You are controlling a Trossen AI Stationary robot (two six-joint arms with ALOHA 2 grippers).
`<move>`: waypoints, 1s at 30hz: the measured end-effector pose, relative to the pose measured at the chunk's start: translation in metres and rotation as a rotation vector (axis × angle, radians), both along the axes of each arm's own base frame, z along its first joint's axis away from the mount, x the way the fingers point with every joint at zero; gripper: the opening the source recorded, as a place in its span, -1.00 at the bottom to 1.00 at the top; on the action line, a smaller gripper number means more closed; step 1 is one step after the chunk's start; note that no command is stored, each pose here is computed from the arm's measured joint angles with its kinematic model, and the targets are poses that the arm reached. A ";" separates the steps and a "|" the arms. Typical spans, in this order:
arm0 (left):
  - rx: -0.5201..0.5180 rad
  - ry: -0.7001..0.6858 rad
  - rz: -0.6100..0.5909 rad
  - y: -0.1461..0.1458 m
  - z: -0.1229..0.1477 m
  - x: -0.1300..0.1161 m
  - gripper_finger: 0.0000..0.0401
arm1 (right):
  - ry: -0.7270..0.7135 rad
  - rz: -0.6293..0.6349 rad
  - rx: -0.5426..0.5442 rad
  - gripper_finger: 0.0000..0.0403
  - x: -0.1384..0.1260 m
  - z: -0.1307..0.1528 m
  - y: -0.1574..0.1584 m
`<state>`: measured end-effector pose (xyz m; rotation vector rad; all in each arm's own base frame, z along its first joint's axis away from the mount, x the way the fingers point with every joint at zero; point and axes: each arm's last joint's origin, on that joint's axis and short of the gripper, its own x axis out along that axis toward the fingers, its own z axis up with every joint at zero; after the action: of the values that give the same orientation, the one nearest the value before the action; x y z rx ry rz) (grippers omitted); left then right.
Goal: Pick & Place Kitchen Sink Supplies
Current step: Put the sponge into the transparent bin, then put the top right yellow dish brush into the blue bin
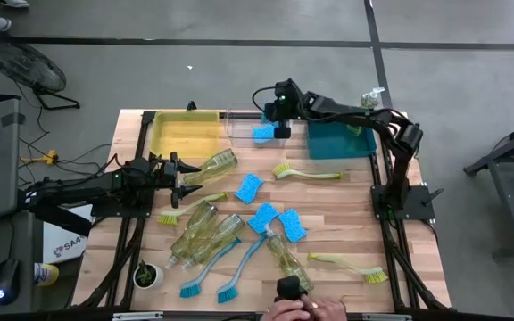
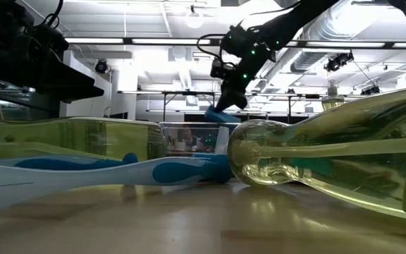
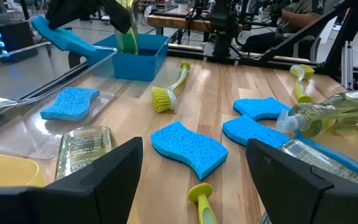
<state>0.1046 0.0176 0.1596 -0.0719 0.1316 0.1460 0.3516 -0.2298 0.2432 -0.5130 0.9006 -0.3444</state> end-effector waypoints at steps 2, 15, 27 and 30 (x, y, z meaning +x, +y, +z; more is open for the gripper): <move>0.000 0.000 0.000 0.000 0.000 0.000 0.39 | 0.010 -0.001 0.015 -1.00 -0.002 -0.001 -0.001; 0.000 0.000 0.000 0.000 0.000 0.000 0.39 | 0.021 0.039 0.106 -0.95 -0.004 -0.006 0.003; 0.000 0.000 0.000 0.000 0.000 0.000 0.39 | 0.016 0.040 0.113 -0.50 -0.002 -0.005 0.006; 0.000 0.000 0.000 0.000 0.000 0.000 0.39 | 0.009 0.019 0.122 -0.38 0.000 -0.006 0.009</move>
<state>0.1045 0.0176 0.1596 -0.0719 0.1312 0.1460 0.3514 -0.2209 0.2377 -0.4108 0.9189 -0.2688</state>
